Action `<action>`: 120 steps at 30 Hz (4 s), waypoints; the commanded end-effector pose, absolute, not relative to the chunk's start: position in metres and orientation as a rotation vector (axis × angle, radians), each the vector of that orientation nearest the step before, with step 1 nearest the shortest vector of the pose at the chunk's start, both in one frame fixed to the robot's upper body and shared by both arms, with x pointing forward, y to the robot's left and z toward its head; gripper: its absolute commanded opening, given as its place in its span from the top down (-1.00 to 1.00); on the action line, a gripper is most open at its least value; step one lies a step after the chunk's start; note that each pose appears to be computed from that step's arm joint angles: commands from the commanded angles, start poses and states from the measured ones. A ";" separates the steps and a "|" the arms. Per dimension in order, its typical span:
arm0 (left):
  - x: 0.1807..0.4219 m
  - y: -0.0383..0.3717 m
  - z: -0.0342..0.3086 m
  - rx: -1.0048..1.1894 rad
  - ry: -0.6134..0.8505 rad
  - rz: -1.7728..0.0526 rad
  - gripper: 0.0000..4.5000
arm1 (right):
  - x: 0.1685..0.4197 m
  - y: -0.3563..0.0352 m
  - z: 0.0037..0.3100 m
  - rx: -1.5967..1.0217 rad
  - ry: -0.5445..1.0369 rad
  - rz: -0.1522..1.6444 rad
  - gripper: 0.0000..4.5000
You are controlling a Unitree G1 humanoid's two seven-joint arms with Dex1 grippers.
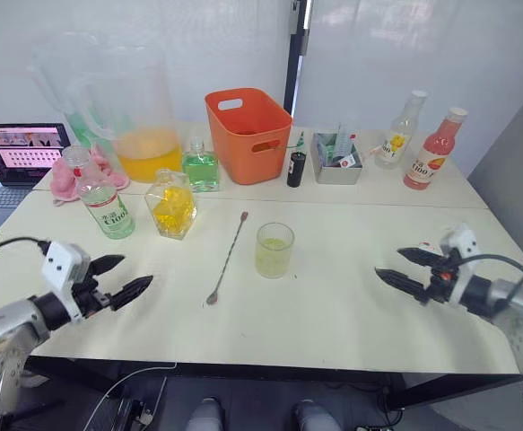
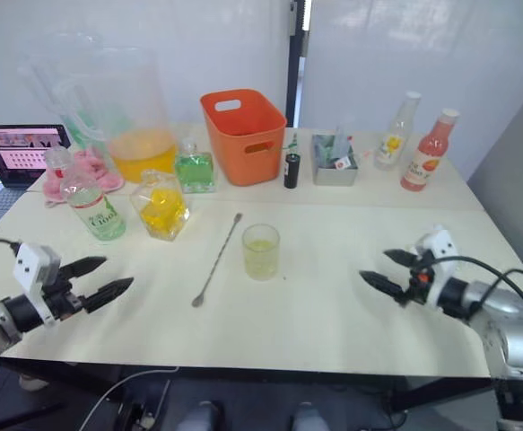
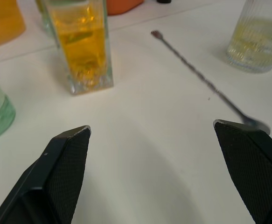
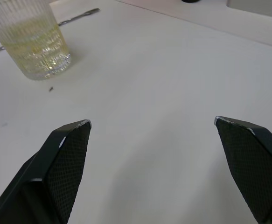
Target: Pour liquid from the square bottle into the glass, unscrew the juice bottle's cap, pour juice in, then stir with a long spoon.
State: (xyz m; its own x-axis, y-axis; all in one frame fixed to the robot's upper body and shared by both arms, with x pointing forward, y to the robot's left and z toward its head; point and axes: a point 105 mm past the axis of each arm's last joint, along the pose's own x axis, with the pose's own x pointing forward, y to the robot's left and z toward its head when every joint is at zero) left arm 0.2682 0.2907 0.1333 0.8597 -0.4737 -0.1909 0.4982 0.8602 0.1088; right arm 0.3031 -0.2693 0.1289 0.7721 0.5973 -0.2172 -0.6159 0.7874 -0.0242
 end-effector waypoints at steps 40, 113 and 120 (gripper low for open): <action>0.289 0.229 0.141 0.127 0.112 -0.391 -0.99 | 0.256 -0.209 0.182 -0.123 0.075 1.024 -1.00; 0.280 0.241 0.101 0.532 0.584 -0.821 0.03 | 0.242 -0.193 0.164 -0.112 0.089 1.021 -1.00; 0.290 0.249 0.100 0.582 0.627 -0.743 0.21 | 0.242 -0.191 0.164 -0.131 0.102 1.028 -1.00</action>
State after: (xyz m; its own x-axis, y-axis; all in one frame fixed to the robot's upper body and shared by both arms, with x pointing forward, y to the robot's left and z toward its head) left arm 0.2867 0.2377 0.1075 0.5518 -0.5036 -0.6648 0.7928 0.5641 0.2306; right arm 0.2445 -0.1960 0.1553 0.5329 0.8333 -0.1472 -0.8440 0.5358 -0.0228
